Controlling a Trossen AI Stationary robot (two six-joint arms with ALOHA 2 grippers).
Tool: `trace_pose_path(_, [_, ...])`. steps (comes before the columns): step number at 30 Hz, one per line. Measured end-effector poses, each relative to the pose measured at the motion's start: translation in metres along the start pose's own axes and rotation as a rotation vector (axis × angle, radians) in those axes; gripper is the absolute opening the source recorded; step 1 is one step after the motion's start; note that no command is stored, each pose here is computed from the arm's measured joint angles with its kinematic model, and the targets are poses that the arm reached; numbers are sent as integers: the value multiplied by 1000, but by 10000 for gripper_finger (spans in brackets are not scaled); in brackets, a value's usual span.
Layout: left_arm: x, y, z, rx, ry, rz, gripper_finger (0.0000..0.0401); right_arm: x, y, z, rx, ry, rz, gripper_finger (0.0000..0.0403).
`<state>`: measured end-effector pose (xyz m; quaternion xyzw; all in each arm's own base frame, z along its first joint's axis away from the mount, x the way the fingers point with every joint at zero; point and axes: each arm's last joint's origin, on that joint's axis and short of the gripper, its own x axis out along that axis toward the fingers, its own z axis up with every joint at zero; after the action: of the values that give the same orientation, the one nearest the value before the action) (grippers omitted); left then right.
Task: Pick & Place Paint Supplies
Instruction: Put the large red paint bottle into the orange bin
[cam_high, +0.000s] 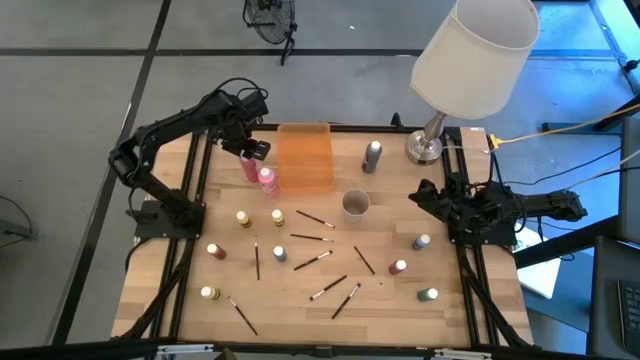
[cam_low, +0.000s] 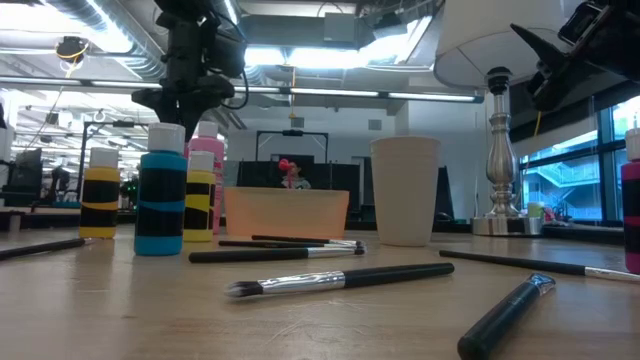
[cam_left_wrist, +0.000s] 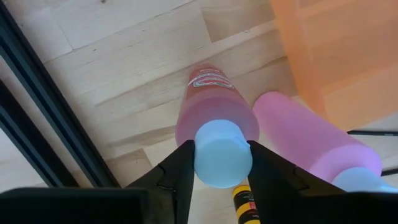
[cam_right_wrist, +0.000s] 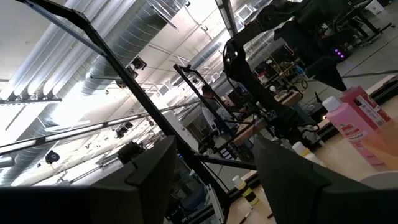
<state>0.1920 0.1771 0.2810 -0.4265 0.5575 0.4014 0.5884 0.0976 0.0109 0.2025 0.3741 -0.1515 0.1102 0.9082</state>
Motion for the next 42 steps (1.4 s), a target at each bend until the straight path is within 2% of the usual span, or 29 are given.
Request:
trace_pose_path(12, [7,1,-1,15,3,0,125,0,0,0,0,0,0,220])
trace_pose_path(24, [7,-1,-2,114,13,2,120,0,0,0,0,-1,0,220])
trace_pose_path(42, [-35,-16,-12,189,-2,27,120,0,0,0,0,-1,-1,220])
